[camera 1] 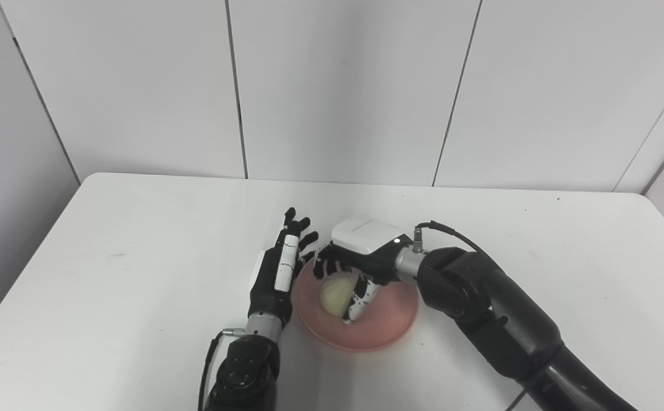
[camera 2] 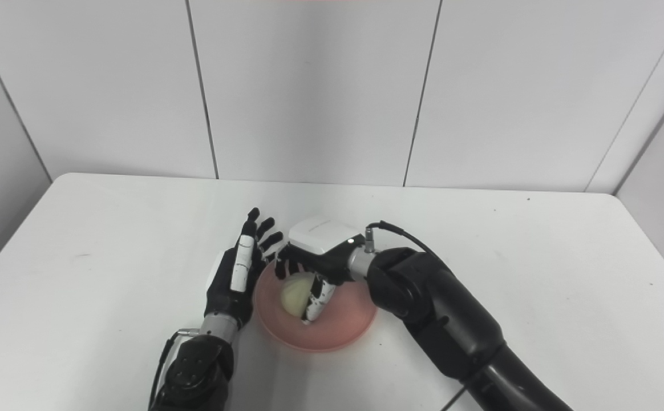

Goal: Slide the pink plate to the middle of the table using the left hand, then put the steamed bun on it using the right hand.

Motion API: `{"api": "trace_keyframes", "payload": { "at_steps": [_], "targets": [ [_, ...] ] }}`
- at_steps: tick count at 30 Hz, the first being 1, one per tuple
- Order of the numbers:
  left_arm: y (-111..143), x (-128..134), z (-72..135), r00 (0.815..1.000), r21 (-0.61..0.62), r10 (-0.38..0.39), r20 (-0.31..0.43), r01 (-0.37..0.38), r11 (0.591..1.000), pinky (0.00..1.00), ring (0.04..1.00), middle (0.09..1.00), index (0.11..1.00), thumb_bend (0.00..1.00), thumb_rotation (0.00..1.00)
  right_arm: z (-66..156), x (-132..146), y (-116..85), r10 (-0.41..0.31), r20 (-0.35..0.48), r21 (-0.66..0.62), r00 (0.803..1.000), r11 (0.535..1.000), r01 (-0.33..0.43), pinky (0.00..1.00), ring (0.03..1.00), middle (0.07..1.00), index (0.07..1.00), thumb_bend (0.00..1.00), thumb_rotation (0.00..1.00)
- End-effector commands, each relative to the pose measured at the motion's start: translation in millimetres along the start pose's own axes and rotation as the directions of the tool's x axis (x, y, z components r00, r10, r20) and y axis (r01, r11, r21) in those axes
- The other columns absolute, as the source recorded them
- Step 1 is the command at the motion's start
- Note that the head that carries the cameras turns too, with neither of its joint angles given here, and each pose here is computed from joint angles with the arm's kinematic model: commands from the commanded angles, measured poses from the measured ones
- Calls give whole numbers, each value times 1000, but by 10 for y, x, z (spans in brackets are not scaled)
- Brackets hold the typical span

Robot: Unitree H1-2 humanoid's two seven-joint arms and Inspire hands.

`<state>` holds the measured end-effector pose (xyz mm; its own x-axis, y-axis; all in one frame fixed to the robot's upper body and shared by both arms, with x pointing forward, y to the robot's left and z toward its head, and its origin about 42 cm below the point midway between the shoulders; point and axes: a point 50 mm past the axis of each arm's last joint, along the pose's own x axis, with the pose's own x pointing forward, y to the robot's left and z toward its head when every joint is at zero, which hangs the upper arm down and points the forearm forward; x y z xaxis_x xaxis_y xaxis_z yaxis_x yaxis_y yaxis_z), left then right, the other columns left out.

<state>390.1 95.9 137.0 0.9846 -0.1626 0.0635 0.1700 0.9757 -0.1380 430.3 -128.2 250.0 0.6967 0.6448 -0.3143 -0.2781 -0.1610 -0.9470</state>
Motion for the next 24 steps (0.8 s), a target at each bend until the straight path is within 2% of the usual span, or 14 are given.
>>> {"api": "trace_keyframes", "payload": {
  "at_steps": [1, 6, 8, 11, 12, 13, 15, 16, 17, 18, 19, 21, 23, 24],
  "targets": [
    [29, -8, 22, 1000, 0, 1, -10, -1, 1000, 751, 872, 932, 1000, 935, 964, 16, -94, -294, -97, -11, -36, 995, 995, 97, 609, 695, 738, 687, 999, 489],
    [77, -11, 35, 1000, 5, 16, -7, -16, 1000, 744, 876, 931, 1000, 939, 961, 37, -246, -366, -151, -33, -39, 988, 988, 150, 740, 788, 804, 713, 1000, 522],
    [107, -10, 40, 1000, 9, 21, -1, -21, 1000, 752, 880, 933, 1000, 938, 959, 27, -346, -401, -202, -40, -14, 979, 979, 201, 760, 805, 817, 717, 1000, 513],
    [136, -11, 52, 999, 14, 31, 9, -31, 999, 762, 882, 933, 1000, 930, 955, -1, -465, -419, -298, -38, 16, 954, 954, 299, 730, 802, 821, 721, 1000, 547],
    [152, -12, 62, 999, 19, 34, 18, -34, 999, 763, 882, 933, 1000, 929, 954, -36, -519, -404, -362, -41, 64, 931, 929, 364, 721, 797, 817, 720, 1000, 551],
    [169, -12, 72, 999, 25, 36, 26, -37, 999, 781, 880, 933, 1000, 905, 952, -74, -569, -381, -425, -49, 117, 904, 896, 428, 674, 781, 809, 737, 981, 657],
    [205, -13, 92, 998, 46, 42, 44, -44, 998, 793, 882, 939, 1000, 880, 949, -152, -652, -307, -555, -92, 240, 827, 794, 559, 631, 763, 806, 761, 888, 759],
    [216, -13, 97, 998, 53, 44, 50, -46, 998, 791, 882, 941, 1000, 873, 951, -169, -666, -282, -586, -106, 269, 803, 761, 591, 619, 757, 804, 766, 851, 775],
    [243, -17, 103, 997, 72, 44, 60, -48, 996, 790, 882, 942, 1000, 870, 952, -214, -669, -203, -637, -157, 367, 755, 672, 643, 612, 753, 802, 768, 833, 784],
    [261, -20, 106, 997, 84, 44, 66, -49, 995, 820, 891, 945, 1000, 881, 954, -244, -669, -140, -664, -197, 429, 721, 603, 673, 622, 755, 806, 781, 796, 820],
    [287, -26, 110, 996, 99, 45, 75, -53, 994, 840, 897, 947, 1000, 887, 956, -294, -648, -25, -684, -257, 513, 683, 502, 696, 628, 756, 809, 789, 774, 843],
    [321, -38, 117, 995, 116, 48, 87, -58, 992, 886, 911, 947, 1000, 909, 953, -347, -609, 139, -695, -332, 600, 637, 366, 711, 649, 749, 812, 818, 712, 889],
    [356, -48, 134, 994, 123, 52, 97, -64, 990, 919, 924, 946, 1000, 923, 944, -385, -564, 306, -679, -403, 670, 613, 237, 703, 682, 765, 826, 840, 722, 925],
    [383, -51, 149, 993, 125, 55, 103, -68, 990, 934, 929, 948, 1000, 926, 939, -399, -539, 409, -656, -450, 706, 605, 154, 692, 693, 777, 831, 848, 711, 939]
  ]
}}
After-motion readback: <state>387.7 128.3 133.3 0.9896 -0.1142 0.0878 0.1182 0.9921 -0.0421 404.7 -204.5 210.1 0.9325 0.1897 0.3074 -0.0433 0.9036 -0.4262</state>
